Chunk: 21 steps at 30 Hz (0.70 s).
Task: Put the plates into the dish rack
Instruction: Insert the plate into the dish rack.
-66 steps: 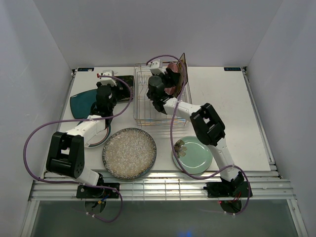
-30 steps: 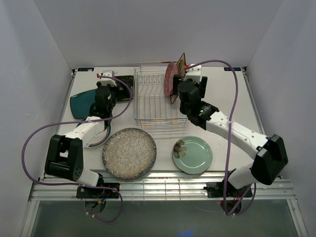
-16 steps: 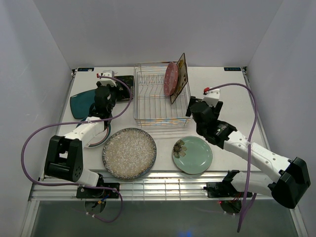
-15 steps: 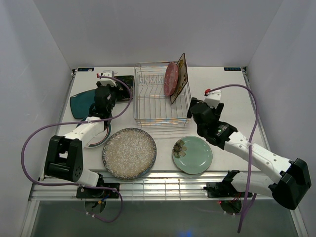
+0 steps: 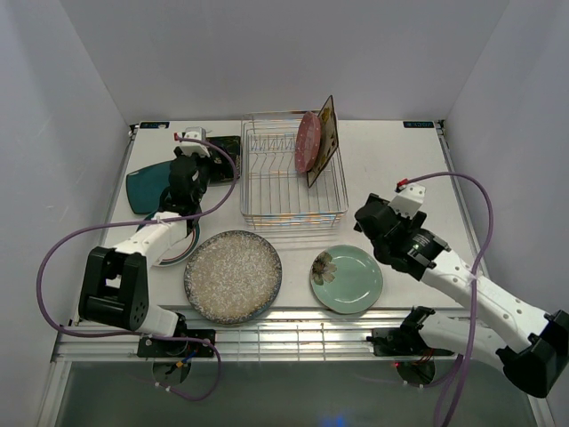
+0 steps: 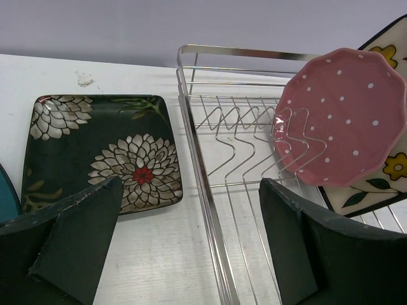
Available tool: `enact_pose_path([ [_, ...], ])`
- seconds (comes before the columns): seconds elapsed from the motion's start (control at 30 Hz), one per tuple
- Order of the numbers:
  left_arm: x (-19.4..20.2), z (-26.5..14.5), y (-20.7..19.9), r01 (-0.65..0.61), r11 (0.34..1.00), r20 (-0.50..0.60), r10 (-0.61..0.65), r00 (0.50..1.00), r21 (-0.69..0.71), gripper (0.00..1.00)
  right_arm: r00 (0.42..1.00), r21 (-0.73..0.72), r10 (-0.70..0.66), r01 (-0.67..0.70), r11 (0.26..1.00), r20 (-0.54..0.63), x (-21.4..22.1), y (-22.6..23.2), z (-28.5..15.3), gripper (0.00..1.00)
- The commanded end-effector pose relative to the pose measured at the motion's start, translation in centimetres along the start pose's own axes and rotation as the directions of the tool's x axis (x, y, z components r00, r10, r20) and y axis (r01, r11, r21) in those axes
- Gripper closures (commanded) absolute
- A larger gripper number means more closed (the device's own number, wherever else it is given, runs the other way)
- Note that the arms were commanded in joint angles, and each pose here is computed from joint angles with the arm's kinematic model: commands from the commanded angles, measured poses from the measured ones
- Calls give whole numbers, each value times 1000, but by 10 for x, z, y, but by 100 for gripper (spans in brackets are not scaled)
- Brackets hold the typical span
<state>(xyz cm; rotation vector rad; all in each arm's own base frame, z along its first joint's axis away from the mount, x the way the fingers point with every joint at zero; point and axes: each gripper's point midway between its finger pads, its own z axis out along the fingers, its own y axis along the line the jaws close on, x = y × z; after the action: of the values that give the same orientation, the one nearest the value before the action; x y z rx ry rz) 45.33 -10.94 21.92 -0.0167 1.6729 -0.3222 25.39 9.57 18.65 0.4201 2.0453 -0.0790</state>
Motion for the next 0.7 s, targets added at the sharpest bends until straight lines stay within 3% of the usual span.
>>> enact_pose_path([
  [0.0, -21, -9, -6, -7, 1000, 55, 5, 998, 29, 2, 1000, -81, -19, 19, 997, 6, -2, -4, -11, 10],
  [0.13, -22, -9, -7, -9, 999, 57, 7, 998, 31, 2, 1000, -139, -23, 24, 990, 10, 3, -17, -22, 10],
  [0.37, -30, -14, -8, -16, 999, 76, 14, 997, 34, 2, 995, -302, 94, -80, 950, 34, 5, -18, -39, 10],
  [0.67, -36, -25, -22, -2, 994, 88, -8, 996, 109, 2, 992, -251, 74, -98, 963, -103, 58, -29, -26, 10],
])
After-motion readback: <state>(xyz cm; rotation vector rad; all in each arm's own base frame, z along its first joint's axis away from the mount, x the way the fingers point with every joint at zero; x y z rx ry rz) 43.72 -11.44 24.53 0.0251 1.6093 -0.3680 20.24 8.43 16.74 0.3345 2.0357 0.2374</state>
